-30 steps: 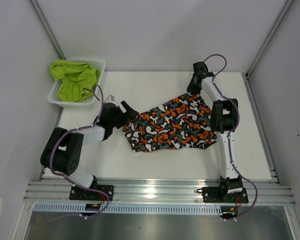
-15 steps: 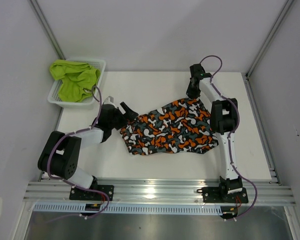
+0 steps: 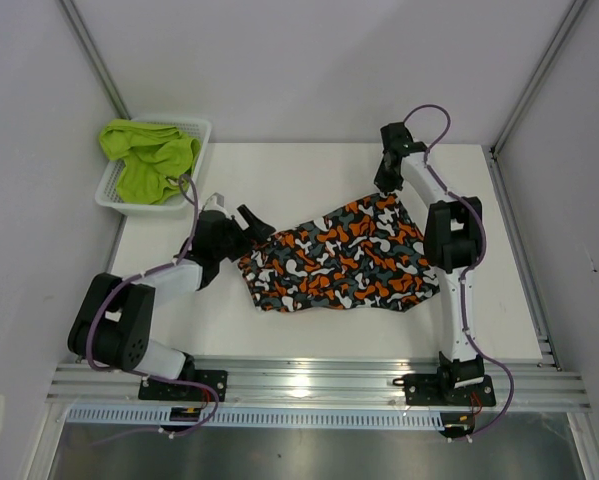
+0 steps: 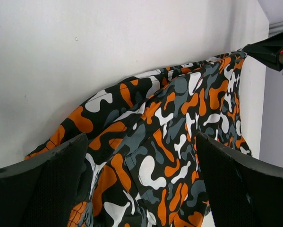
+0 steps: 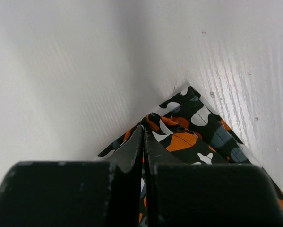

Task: Fold and stack the shorts
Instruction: Fold the shorts

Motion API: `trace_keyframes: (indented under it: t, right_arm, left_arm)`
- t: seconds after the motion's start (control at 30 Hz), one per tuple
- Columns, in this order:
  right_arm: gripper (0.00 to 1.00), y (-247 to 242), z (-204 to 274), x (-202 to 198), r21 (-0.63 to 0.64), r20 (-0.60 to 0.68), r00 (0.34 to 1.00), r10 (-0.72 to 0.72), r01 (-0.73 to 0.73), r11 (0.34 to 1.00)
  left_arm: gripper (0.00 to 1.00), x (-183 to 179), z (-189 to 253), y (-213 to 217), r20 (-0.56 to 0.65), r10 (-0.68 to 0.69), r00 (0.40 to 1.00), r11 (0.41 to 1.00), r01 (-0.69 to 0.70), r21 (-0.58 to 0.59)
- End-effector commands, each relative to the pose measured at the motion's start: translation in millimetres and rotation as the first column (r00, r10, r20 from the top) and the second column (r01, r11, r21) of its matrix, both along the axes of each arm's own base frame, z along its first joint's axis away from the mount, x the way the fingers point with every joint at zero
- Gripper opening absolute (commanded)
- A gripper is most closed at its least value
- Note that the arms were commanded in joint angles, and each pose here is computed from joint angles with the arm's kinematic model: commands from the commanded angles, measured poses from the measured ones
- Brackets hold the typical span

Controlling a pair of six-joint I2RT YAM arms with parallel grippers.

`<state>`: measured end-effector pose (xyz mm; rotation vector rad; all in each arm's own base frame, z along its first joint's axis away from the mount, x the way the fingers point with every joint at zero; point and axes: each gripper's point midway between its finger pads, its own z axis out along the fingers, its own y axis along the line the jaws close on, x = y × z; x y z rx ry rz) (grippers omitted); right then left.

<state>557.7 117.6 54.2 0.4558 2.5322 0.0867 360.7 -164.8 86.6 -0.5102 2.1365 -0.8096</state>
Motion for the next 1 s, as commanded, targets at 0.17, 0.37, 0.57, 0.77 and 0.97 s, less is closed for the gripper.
trace_keyframes:
  t: [0.17, 0.37, 0.57, 0.77, 0.97]
  right_arm:
    - [0.0, -4.3, 49.4, 6.3, -0.015, 0.114, 0.993, -0.039, 0.04, 0.999]
    - [0.0, -2.6, 47.3, 6.2, -0.013, 0.109, 0.993, -0.035, 0.036, 0.999]
    - [0.0, -2.4, 53.0, 3.9, -0.014, 0.115, 0.992, -0.049, 0.051, 0.999]
    - [0.0, -11.5, 74.2, 4.3, -0.025, 0.158, 0.984, -0.083, 0.088, 0.996]
    - [0.0, -27.2, 75.6, 3.3, -0.053, 0.15, 0.983, -0.105, 0.114, 0.992]
  left_arm:
    - [0.97, -6.7, 17.0, -2.7, -0.02, -0.013, 1.0, 0.999, 0.012, -0.041]
    - [0.97, -23.0, -8.6, -4.8, -0.112, -0.028, 0.993, 0.996, 0.019, -0.088]
    - [0.97, -27.0, -41.9, -2.8, -0.199, -0.025, 0.98, 0.994, 0.003, -0.109]
    - [0.96, -26.3, -61.3, 2.9, -0.238, 0.003, 0.971, 0.996, -0.022, -0.081]
    - [0.96, -23.5, -64.8, 6.9, -0.242, 0.026, 0.97, 0.997, -0.042, -0.058]
